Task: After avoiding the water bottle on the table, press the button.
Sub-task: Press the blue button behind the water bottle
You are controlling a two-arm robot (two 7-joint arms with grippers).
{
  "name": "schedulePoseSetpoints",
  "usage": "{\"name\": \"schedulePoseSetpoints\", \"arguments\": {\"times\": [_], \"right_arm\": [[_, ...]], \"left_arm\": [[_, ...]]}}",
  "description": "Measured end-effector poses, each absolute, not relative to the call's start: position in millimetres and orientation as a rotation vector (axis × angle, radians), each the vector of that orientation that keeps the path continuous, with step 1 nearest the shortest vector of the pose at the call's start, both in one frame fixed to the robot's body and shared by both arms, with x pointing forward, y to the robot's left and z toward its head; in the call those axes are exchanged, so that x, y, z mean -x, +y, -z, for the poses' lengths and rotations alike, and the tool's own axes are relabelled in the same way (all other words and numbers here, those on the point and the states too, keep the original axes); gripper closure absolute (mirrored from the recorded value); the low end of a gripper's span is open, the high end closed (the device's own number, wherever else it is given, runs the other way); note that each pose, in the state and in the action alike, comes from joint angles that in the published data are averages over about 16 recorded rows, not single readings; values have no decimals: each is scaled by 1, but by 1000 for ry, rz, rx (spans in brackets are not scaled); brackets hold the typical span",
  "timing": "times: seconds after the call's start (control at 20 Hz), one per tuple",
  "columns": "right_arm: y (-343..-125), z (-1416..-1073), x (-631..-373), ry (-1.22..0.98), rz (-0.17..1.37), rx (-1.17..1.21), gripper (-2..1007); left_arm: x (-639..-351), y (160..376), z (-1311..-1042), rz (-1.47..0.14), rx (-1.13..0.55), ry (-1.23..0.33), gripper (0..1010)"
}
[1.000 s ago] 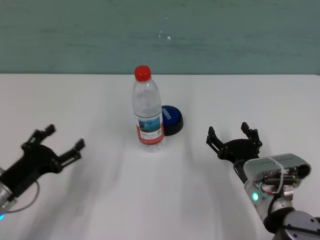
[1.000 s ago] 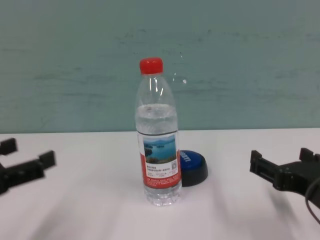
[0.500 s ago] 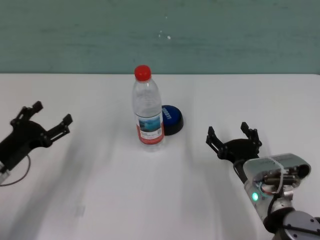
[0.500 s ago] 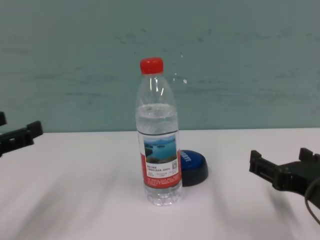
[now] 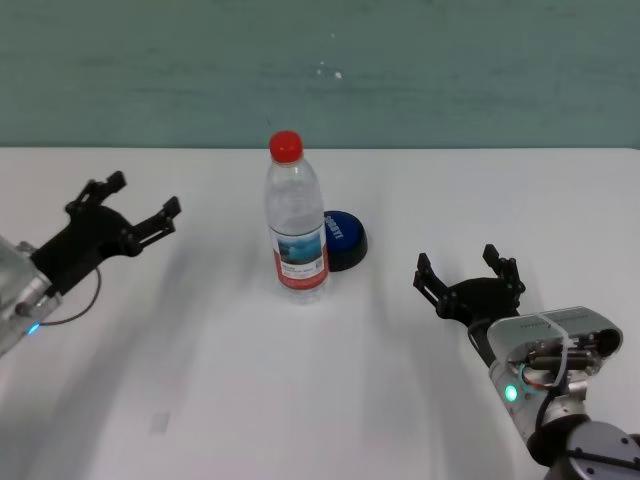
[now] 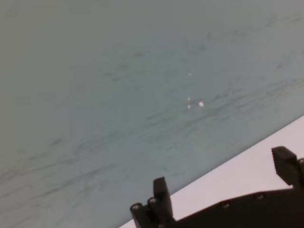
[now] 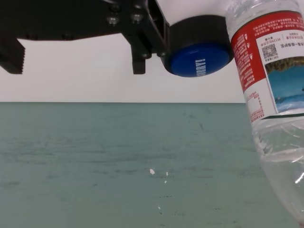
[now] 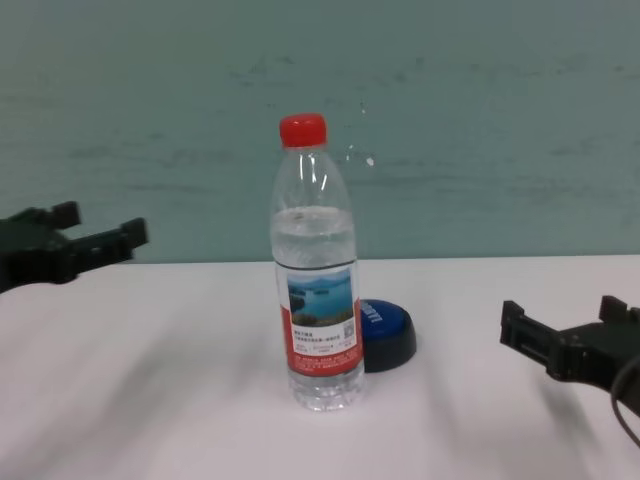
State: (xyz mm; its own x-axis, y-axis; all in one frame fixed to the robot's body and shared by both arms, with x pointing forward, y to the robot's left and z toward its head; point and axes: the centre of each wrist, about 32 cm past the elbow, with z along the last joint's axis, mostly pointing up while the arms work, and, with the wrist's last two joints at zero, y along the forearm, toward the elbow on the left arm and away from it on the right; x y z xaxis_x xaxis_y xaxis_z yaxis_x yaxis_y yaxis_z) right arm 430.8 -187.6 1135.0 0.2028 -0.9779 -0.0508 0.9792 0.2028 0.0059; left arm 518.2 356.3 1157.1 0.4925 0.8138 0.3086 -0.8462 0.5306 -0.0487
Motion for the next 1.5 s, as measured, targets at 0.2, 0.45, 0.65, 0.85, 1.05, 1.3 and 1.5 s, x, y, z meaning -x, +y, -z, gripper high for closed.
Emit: {"name": "schedulePoseSetpoints", "arguments": {"times": [0.2,0.45,0.65,0.85,1.05,1.3,1.5], "right_arm": [[-188,-1135,-431,39,1366,-40,1],[-188,-1135,-431,39,1366,-40,1],[-188,-1135,-431,39,1366,-40,1],[-188,-1135,-431,39,1366,-40,1],[-188,-1135,-431,39,1366,-40,1],[-188,-1135,-431,39,1366,-40,1],[-188,-1135,-431,39,1366,-40,1]], "left_arm": [[-536,346,-1156,-987,-119,-311,10],[-553,331,-1154,-955,-130,-313,10],[-565,319,-1151,-928,-138,-315,10],[-573,308,-1148,-905,-145,-314,10],[-578,299,-1145,-892,-148,-310,10],[-582,294,-1143,-887,-150,-305,10],[-583,294,-1142,-889,-152,-303,10]]}}
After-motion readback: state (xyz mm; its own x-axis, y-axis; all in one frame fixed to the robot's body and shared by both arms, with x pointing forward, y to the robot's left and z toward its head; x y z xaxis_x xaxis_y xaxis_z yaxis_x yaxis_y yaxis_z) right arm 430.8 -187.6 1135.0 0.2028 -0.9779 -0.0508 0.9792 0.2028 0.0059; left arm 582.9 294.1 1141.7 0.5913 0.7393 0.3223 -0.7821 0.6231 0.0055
